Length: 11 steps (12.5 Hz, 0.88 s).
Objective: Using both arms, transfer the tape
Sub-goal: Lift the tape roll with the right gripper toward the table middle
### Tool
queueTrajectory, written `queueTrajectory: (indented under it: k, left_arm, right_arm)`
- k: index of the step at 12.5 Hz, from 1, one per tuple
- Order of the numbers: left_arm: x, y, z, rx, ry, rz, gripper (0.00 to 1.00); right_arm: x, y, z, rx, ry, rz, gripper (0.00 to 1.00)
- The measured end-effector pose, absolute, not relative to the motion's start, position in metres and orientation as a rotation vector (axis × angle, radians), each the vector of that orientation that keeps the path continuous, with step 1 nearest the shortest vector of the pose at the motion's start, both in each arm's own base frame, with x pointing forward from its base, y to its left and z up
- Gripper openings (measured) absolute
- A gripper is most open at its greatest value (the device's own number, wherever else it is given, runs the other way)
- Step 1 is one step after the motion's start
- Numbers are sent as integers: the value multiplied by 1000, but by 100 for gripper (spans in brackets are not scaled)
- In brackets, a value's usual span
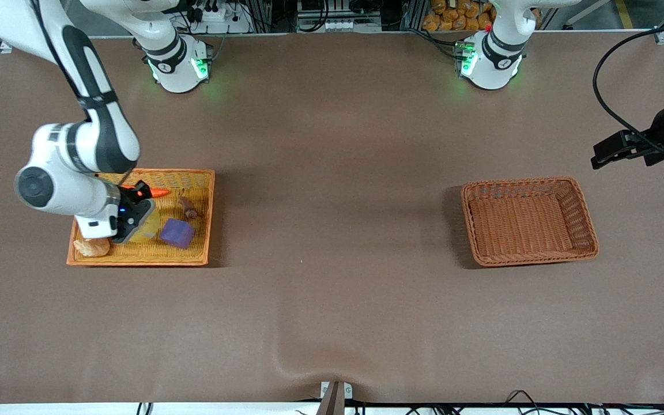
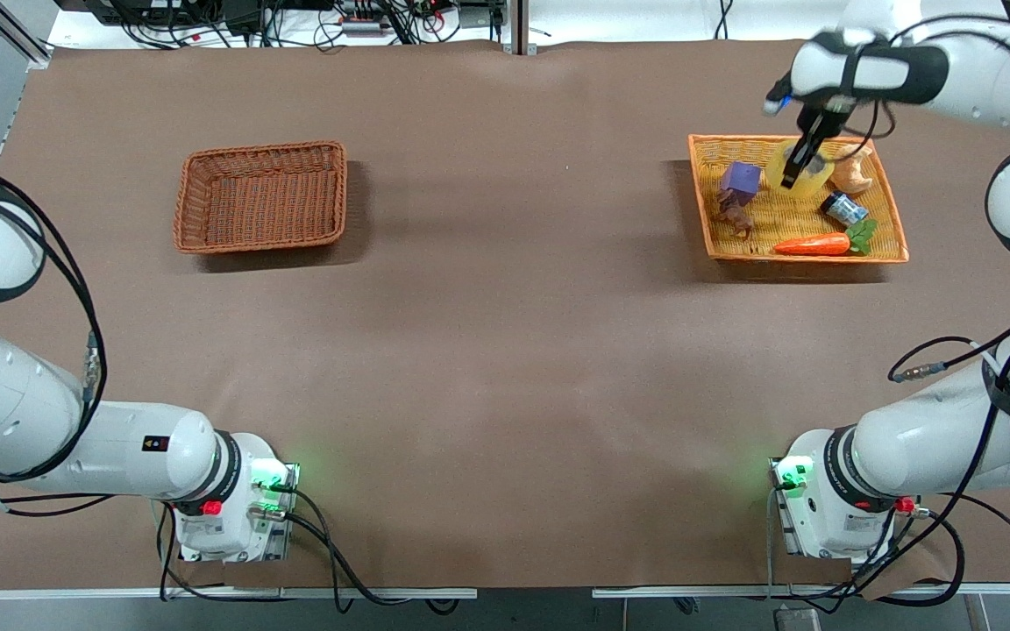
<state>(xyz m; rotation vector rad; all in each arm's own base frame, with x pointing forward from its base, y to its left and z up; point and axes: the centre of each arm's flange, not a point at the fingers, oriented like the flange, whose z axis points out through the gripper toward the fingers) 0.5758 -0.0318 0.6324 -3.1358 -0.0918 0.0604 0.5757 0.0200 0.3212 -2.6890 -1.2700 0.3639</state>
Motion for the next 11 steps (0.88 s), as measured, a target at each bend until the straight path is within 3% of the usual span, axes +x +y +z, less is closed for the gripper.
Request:
queueTrajectory:
  k: [3,11]
  left_arm:
    - [572,-31,640,-3137,-93,41,100]
    - [573,-37,637,-3138,-78,40,100]
  right_arm:
    - [589,71,383,-2720,-1193,381,23]
    - [546,351,383,-2955,-639,240,23]
